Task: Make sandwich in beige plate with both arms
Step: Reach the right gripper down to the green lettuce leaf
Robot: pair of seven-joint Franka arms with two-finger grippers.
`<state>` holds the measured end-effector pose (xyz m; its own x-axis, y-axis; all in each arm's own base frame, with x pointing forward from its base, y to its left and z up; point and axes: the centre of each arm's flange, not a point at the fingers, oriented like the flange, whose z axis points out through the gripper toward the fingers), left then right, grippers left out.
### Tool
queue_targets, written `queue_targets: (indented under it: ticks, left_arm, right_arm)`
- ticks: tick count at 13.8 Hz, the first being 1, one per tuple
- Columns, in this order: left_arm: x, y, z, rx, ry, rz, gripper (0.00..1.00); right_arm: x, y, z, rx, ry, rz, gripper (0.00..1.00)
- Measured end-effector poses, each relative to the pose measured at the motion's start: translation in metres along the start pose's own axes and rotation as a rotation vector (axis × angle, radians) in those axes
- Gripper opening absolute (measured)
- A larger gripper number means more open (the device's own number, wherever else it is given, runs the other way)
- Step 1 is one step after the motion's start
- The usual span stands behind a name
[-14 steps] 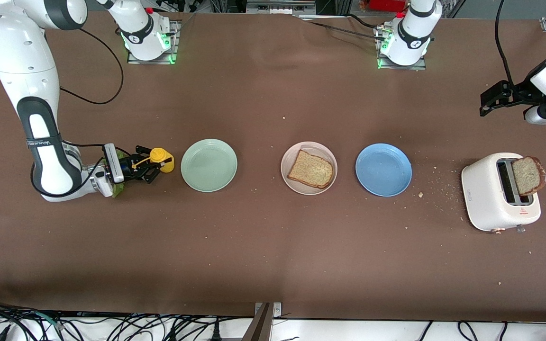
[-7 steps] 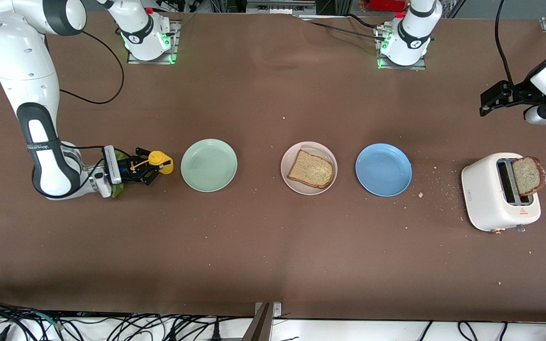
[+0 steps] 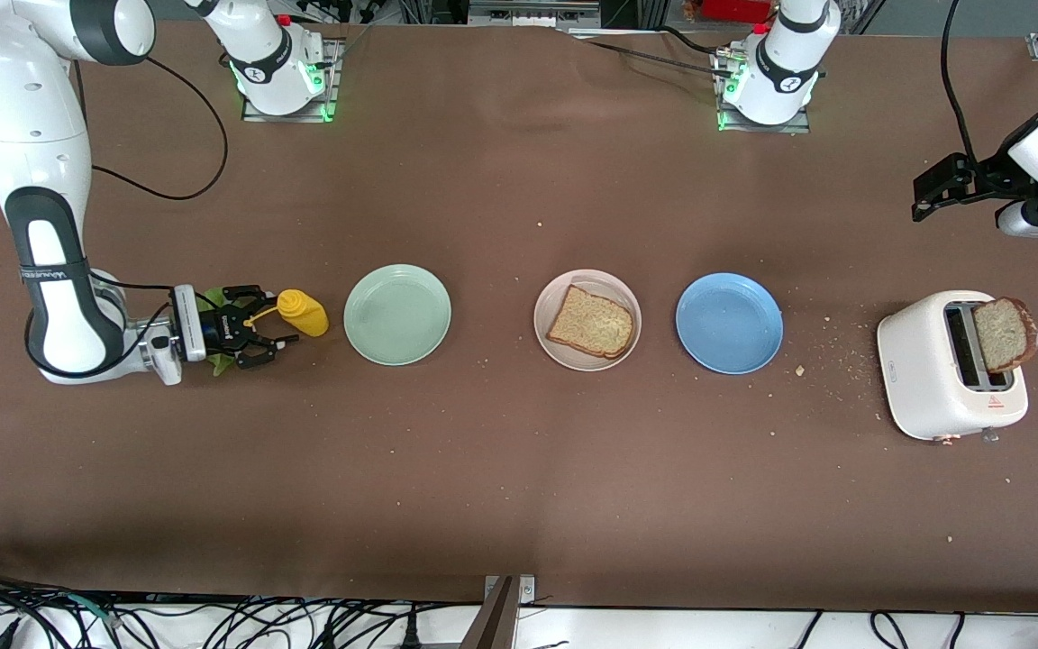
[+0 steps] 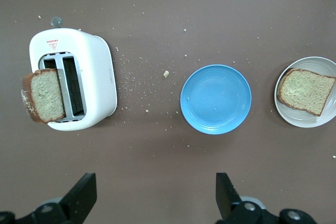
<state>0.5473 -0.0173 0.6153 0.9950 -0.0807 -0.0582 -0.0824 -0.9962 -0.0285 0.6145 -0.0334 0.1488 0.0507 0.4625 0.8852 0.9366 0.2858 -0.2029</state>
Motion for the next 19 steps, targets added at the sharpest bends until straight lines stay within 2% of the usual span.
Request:
queue_targets:
  ticks: [1,3,6,8,10,13,14,15,16,18,19]
  left_arm:
    - [0.000,0.000,0.000,0.000,0.000,0.000,1.00]
    - [0.000,0.000,0.000,0.000,0.000,0.000,1.00]
    - [0.000,0.000,0.000,0.000,0.000,0.000,1.00]
    - [0.000,0.000,0.000,0.000,0.000,0.000,1.00]
    - [0.000,0.000,0.000,0.000,0.000,0.000,1.00]
    - [0.000,0.000,0.000,0.000,0.000,0.000,1.00]
    - [0.000,0.000,0.000,0.000,0.000,0.000,1.00]
    - [0.000,0.000,0.000,0.000,0.000,0.000,1.00]
    - [0.000,0.000,0.000,0.000,0.000,0.000,1.00]
    - [0.000,0.000,0.000,0.000,0.000,0.000,1.00]
    - [0.000,0.000,0.000,0.000,0.000,0.000,1.00]
  right_arm:
    - [0.012,0.001,-0.017,0.004,-0.086,0.050,0.99]
    - [0.050,0.001,-0.054,-0.040,-0.263,0.181,1.00]
    - [0.126,-0.007,-0.099,-0.157,-0.510,0.402,1.00]
    - [0.173,-0.010,-0.106,-0.241,-0.679,0.517,1.00]
    - [0.205,-0.014,-0.100,-0.365,-0.788,0.664,1.00]
    - [0.225,-0.025,-0.078,-0.575,-0.926,0.943,1.00]
    - [0.228,-0.026,-0.067,-0.654,-0.971,1.020,1.00]
    - [0.226,-0.027,-0.057,-0.737,-0.983,1.099,1.00]
    - [0.219,-0.027,-0.049,-0.816,-0.966,1.159,1.00]
    - [0.189,-0.028,-0.032,-0.970,-0.880,1.254,1.00]
    - [0.171,-0.031,-0.022,-1.032,-0.866,1.278,1.00]
